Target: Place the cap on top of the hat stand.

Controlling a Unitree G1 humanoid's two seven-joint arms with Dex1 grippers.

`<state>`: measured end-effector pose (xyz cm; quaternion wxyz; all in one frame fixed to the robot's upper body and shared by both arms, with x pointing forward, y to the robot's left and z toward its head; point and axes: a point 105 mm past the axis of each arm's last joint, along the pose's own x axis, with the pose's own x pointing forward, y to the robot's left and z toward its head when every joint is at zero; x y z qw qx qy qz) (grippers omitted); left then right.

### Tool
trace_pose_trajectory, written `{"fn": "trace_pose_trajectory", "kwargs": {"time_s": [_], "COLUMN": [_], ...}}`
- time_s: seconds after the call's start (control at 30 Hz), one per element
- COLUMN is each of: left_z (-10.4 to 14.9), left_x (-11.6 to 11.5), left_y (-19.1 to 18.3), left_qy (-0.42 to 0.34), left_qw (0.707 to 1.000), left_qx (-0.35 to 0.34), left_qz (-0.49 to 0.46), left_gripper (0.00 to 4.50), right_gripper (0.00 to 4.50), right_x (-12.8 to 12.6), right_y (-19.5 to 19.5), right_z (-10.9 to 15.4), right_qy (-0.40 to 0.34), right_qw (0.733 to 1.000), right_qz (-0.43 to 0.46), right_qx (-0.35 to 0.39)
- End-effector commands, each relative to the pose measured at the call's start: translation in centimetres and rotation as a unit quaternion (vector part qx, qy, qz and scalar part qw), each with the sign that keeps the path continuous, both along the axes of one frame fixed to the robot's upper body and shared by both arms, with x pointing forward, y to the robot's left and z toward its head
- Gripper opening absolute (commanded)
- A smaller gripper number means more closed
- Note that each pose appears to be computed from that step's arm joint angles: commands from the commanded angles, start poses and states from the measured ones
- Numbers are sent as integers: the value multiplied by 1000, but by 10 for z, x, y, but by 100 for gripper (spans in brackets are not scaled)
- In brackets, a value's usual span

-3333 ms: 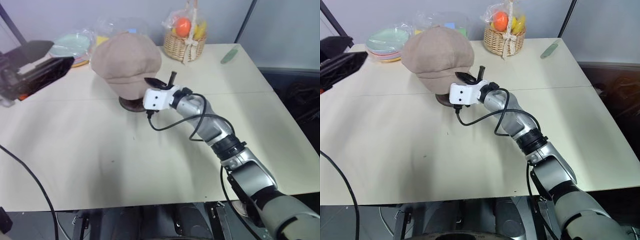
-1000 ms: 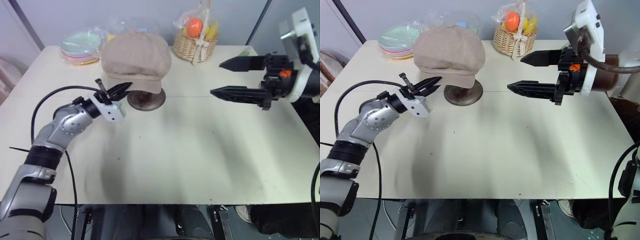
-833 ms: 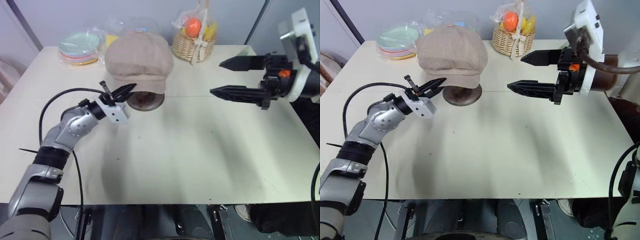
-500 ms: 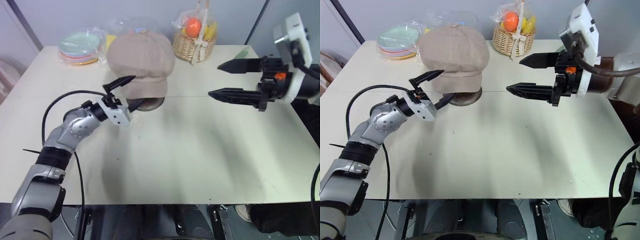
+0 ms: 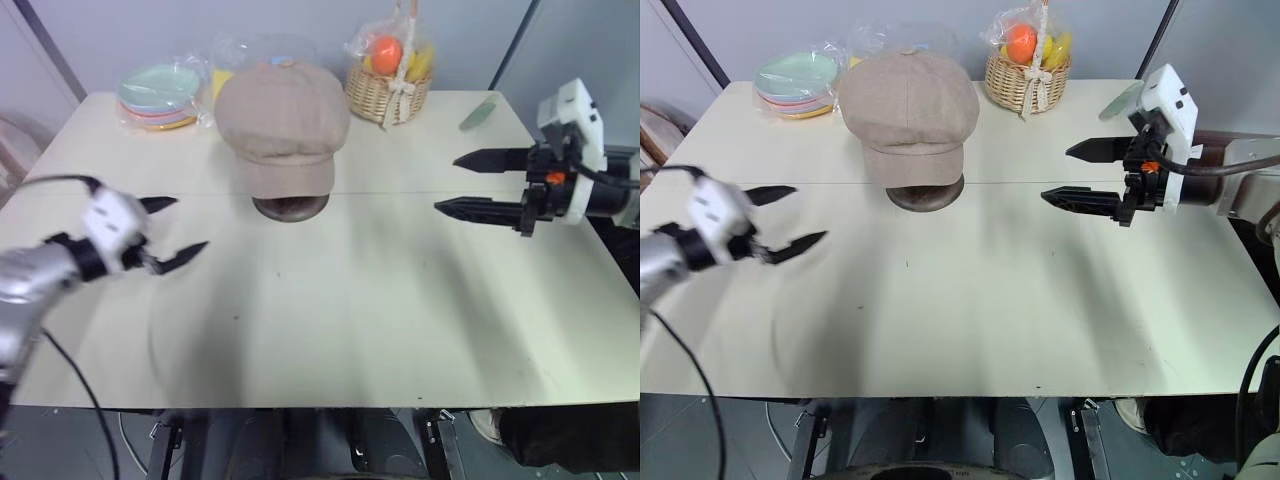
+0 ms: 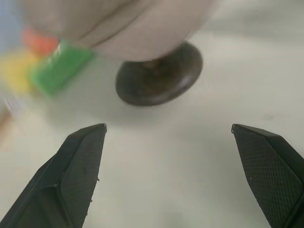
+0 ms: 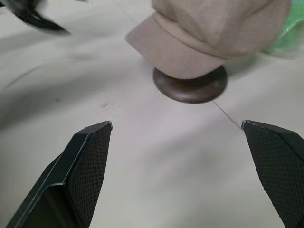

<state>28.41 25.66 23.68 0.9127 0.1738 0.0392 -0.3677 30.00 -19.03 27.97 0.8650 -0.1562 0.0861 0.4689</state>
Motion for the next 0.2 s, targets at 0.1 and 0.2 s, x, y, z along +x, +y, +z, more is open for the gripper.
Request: {"fn": "trace_pose_trajectory", "kwargs": {"time_s": [0.1, 0.2], "left_z": [57, 68], "left_x": [-21, -21], "left_y": [23, 30], "left_qy": [15, 7], "left_qw": [998, 999], "left_qx": [-58, -37], "left_qz": [-24, -15], "left_gripper": [443, 443], "right_gripper": [450, 450], "right_x": [11, 17], "right_y": [-2, 2], "right_z": [14, 13], "right_qy": [-23, -22], "right_qw": [1000, 999], "right_qz": [12, 23], "right_qx": [10, 14]}}
